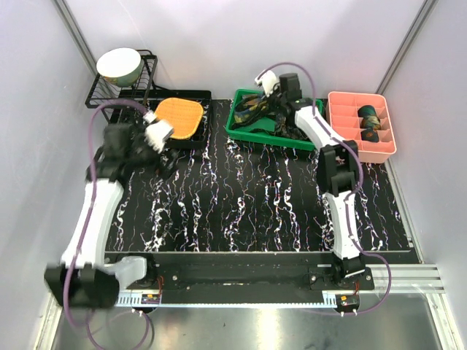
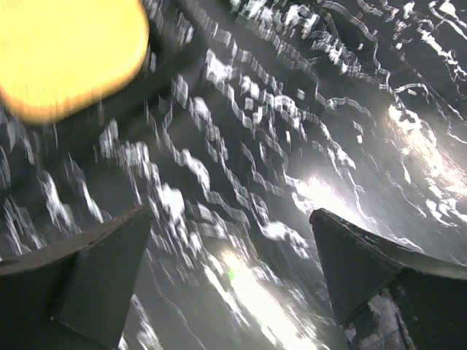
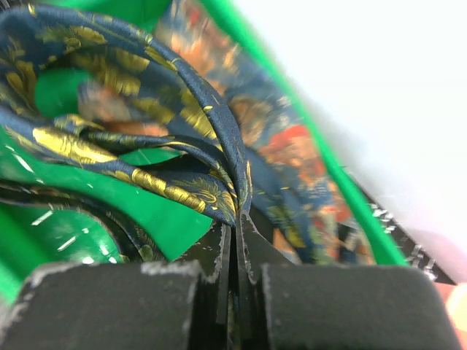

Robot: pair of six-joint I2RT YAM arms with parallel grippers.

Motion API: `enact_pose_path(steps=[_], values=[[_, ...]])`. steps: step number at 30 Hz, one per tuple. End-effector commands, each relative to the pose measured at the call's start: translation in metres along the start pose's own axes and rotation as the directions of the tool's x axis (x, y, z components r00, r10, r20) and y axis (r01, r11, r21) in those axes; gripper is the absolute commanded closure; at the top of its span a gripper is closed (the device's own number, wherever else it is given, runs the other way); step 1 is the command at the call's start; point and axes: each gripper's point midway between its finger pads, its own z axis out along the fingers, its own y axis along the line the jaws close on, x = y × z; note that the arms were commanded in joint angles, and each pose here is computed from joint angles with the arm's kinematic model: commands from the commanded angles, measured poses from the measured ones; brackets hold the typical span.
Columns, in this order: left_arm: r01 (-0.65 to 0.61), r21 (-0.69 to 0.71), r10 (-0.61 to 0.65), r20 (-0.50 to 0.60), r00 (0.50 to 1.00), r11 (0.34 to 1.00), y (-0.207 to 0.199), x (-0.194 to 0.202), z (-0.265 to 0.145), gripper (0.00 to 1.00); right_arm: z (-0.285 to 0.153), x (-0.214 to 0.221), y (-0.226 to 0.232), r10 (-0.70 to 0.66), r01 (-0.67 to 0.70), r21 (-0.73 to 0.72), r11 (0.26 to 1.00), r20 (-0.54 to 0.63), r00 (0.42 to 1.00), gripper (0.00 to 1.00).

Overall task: Roll the ties
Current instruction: Pick up the tie from the bin.

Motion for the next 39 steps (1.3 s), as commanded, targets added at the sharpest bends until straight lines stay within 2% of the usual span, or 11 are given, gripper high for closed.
enact_pose_path(steps=[1, 2, 4, 5, 6, 7, 8, 11, 12, 18, 39], values=[[-0.307, -0.004, 0.303, 0.161, 0.939, 0.952, 0.019, -0.091, 0.049, 0.01, -0.044, -0.053, -0.023, 0.076, -0.076, -0.003, 0.997, 0.146, 0.986, 1.00], [-0.328, 0.042, 0.317, 0.168, 0.934, 0.944, 0.016, -0.095, 0.075, 0.01, -0.043, -0.046, -0.021, 0.086, -0.085, -0.012, 0.996, 0.136, 0.987, 1.00], [-0.414, 0.039, 0.383, 0.309, 0.870, 0.909, 0.016, -0.142, 0.095, 0.01, -0.048, -0.046, -0.020, 0.090, -0.088, -0.025, 0.996, 0.147, 0.985, 1.00], [-0.437, 0.076, 0.394, 0.314, 0.864, 0.896, 0.011, -0.140, 0.128, 0.01, -0.046, -0.040, -0.017, 0.094, -0.091, -0.027, 0.995, 0.143, 0.985, 1.00], [-0.488, 0.021, 0.446, 0.371, 0.814, 0.873, 0.015, -0.169, 0.136, 0.01, -0.049, -0.042, -0.018, 0.092, -0.089, -0.026, 0.996, 0.154, 0.984, 1.00], [-0.533, 0.015, 0.488, 0.381, 0.785, 0.846, 0.013, -0.178, 0.150, 0.01, -0.049, -0.040, -0.018, 0.094, -0.091, -0.026, 0.996, 0.153, 0.984, 1.00], [-0.551, 0.088, 0.488, 0.365, 0.793, 0.830, 0.001, -0.164, 0.190, 0.01, -0.048, -0.036, -0.017, 0.097, -0.094, -0.029, 0.995, 0.147, 0.984, 1.00], [-0.599, 0.057, 0.522, 0.429, 0.737, 0.798, -0.006, -0.212, 0.216, 0.04, -0.045, -0.032, -0.020, 0.106, -0.104, -0.022, 0.994, 0.152, 0.983, 1.00], [-0.586, 0.093, 0.507, 0.406, 0.760, 0.805, -0.006, -0.196, 0.247, 0.04, -0.044, -0.031, -0.020, 0.110, -0.107, -0.023, 0.994, 0.156, 0.982, 1.00], [-0.541, 0.094, 0.451, 0.445, 0.774, 0.836, -0.021, -0.204, 0.300, 0.01, -0.044, -0.030, -0.023, 0.132, -0.127, -0.036, 0.991, 0.183, 0.974, 1.00], [-0.491, 0.131, 0.392, 0.445, 0.805, 0.861, -0.051, -0.193, 0.364, 0.01, -0.056, -0.043, -0.002, 0.188, -0.151, -0.180, 0.972, 0.217, 0.958, 1.00]])
